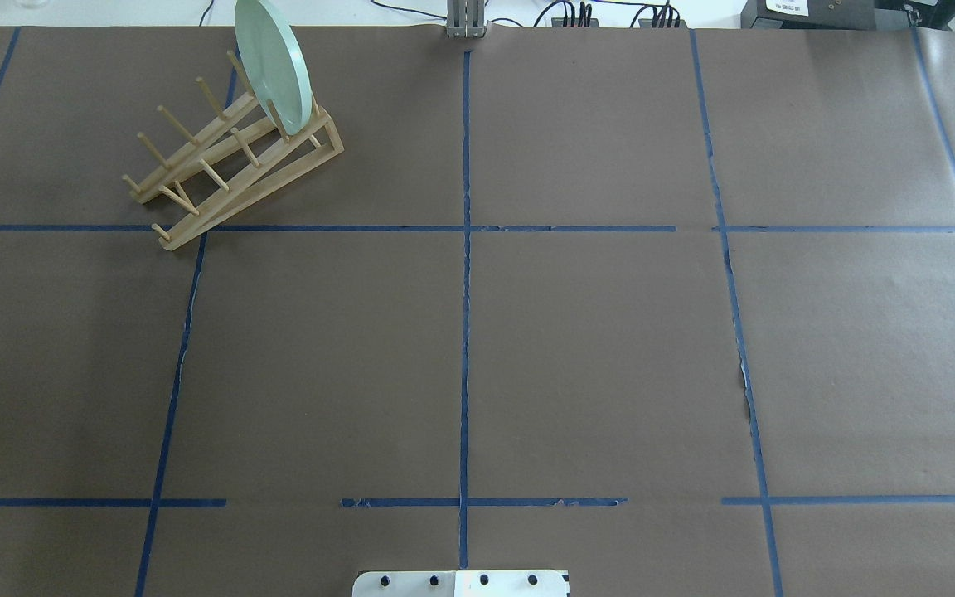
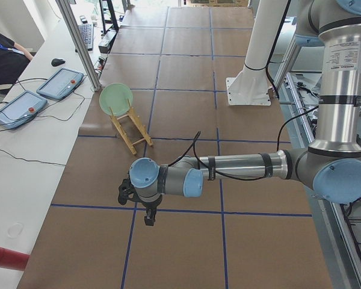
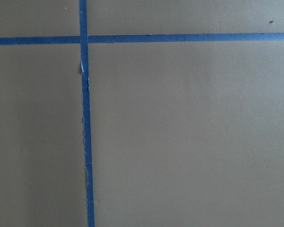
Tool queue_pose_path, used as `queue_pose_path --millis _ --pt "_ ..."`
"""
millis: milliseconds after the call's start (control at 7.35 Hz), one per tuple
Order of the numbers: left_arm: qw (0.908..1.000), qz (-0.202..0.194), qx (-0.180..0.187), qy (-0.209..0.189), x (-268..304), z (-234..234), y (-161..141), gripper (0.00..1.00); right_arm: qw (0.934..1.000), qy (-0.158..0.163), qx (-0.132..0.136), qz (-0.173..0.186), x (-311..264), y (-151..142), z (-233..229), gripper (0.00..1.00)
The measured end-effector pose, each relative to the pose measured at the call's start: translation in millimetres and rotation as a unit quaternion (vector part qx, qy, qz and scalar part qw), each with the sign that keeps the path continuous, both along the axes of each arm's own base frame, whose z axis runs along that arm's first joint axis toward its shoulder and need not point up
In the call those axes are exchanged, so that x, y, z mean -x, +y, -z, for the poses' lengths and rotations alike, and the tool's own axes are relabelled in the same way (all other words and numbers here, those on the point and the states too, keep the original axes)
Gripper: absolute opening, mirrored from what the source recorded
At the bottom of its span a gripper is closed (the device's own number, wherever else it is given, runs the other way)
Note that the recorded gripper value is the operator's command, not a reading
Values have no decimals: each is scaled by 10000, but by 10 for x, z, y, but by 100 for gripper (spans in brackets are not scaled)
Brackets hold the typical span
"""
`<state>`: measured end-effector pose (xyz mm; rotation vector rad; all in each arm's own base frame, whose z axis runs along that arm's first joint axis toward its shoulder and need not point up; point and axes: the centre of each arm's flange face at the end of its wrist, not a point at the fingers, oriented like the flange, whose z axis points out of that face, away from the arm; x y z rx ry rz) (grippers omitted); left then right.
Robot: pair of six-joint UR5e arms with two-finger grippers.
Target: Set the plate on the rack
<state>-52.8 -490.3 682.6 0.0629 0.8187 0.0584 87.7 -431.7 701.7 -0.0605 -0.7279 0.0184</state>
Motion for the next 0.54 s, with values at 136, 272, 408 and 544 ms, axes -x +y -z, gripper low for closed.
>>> queue_pose_path --millis 136,272,408,544 --pt "10000 0 -10 0 0 9 -4 100 10000 0 0 0 0 0 0 100" --pt "10000 1 -20 0 1 20 -7 100 10000 0 -1 -1 -1 0 0 100" --pt "10000 2 -35 1 2 35 -9 100 10000 0 0 -1 -1 0 0 100" --pt "10000 4 -44 1 3 43 -8 100 10000 0 1 0 0 0 -1 100"
